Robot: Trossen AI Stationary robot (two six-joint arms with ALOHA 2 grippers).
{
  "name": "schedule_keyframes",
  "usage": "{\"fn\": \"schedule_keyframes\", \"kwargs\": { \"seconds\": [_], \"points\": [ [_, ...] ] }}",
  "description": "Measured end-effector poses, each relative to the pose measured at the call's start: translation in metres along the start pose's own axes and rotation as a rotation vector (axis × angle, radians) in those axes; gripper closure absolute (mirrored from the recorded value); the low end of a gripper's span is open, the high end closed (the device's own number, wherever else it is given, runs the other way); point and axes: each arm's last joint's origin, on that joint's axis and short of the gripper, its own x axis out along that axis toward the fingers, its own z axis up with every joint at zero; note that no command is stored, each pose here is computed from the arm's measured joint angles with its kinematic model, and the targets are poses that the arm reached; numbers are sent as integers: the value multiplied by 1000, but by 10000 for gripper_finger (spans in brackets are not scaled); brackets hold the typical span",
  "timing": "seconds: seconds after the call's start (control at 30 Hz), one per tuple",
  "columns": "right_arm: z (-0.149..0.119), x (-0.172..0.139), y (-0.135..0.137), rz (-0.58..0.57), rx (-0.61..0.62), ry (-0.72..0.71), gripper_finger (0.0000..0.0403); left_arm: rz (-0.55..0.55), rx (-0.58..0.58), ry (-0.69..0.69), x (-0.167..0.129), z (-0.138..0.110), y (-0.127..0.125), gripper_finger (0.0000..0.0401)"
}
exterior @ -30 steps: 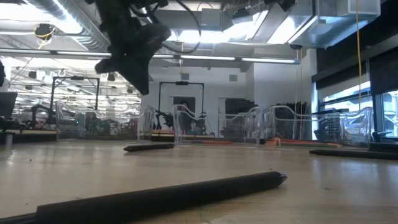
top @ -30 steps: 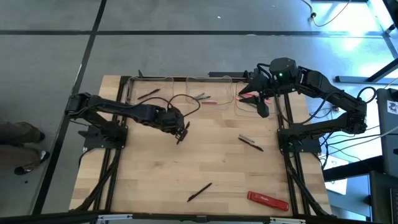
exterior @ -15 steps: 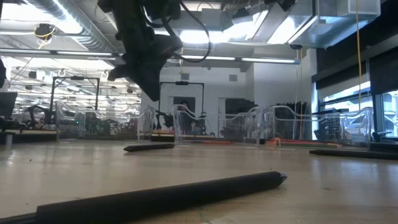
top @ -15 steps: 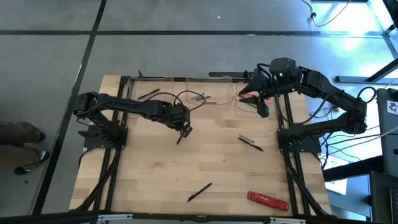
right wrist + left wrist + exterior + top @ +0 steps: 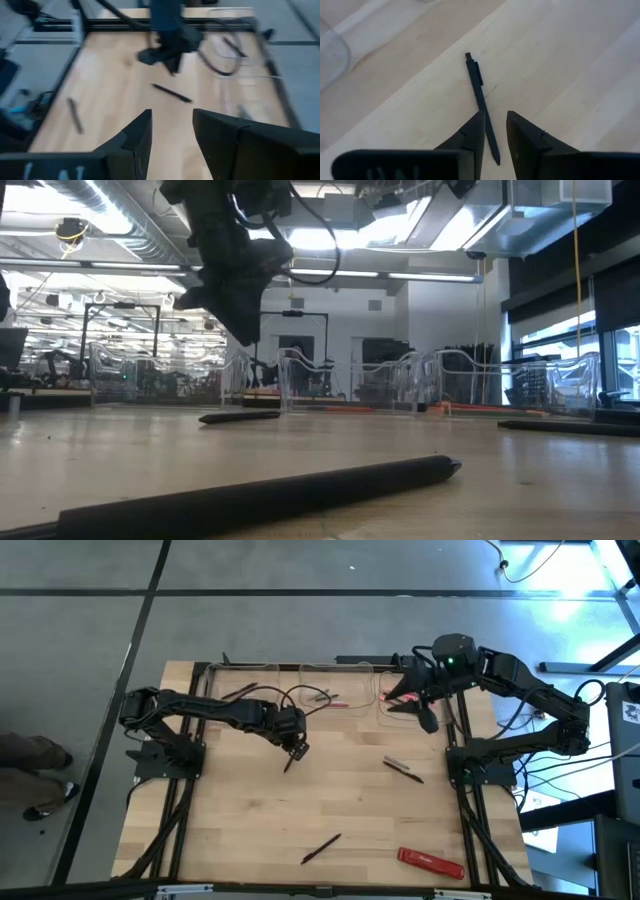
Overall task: Sort crayons/erasers/pens/pencils in bins
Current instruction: Put the black pen into the left transparent bin
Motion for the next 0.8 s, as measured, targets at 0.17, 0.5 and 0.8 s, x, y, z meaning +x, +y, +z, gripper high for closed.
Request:
{"fn": "schedule_keyframes", "kwargs": {
  "seconds": [0.17, 0.5, 0.8],
  "points": [
    [0, 0, 3, 89, -7, -19, 258, 21, -28, -15, 6, -1, -2, 328],
    [0, 0, 3, 96, -15, -15, 258, 38, 0, -16, 49, 5, -10, 329],
    [0, 0, 3, 96, -15, -15, 258, 109, 28, 29, 80, 1, -8, 331]
  ]
}}
